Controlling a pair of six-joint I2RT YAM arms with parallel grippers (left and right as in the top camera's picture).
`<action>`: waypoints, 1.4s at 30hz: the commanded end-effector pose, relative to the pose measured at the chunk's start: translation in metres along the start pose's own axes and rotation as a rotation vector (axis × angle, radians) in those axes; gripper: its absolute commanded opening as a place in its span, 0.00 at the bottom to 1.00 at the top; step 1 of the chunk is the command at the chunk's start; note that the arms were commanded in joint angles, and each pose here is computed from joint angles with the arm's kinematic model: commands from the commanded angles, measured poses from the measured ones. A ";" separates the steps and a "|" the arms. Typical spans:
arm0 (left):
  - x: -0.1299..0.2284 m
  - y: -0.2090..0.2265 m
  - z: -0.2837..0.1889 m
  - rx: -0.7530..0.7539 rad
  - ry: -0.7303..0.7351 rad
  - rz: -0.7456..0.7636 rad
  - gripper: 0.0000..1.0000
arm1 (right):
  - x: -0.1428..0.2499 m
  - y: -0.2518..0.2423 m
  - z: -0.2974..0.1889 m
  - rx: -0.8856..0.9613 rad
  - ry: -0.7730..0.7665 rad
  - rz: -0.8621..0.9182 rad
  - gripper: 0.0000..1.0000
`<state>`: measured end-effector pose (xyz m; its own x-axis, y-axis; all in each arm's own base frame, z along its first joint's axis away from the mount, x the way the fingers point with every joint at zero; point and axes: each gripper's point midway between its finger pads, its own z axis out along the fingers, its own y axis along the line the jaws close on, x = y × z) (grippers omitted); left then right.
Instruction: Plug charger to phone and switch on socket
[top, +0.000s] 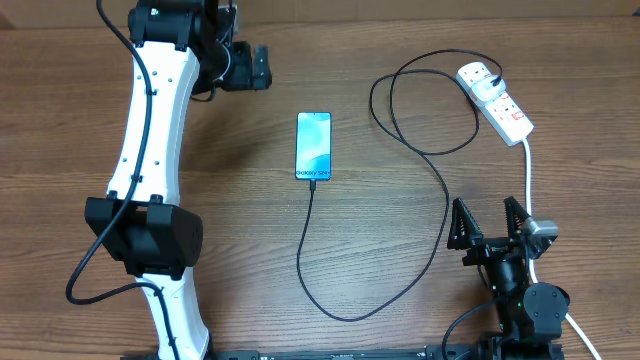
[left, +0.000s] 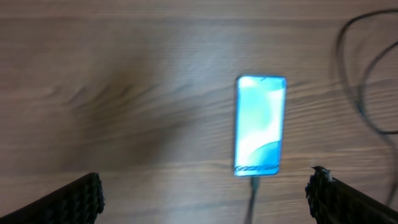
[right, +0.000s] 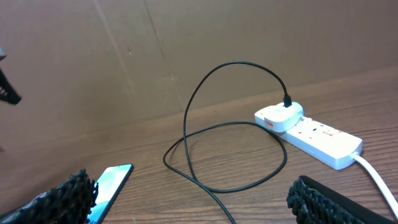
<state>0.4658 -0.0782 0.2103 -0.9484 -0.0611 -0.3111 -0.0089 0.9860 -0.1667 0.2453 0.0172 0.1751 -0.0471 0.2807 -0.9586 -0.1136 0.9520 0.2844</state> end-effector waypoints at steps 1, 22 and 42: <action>0.007 0.010 -0.034 -0.084 -0.063 0.027 1.00 | 0.002 0.002 0.000 -0.014 -0.001 -0.006 1.00; 0.148 0.038 -0.071 -0.045 -0.438 0.051 1.00 | 0.002 0.002 0.000 -0.013 -0.001 -0.006 1.00; 0.182 0.047 -0.042 0.060 -1.050 0.114 1.00 | 0.002 0.002 0.000 -0.013 -0.001 -0.006 1.00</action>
<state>0.2844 -0.0361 0.1933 -0.2469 -0.1164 -0.9620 0.0919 0.9855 -0.1428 0.2453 0.0173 0.1749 -0.0479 0.2804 -0.9587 -0.1138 0.9520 0.2841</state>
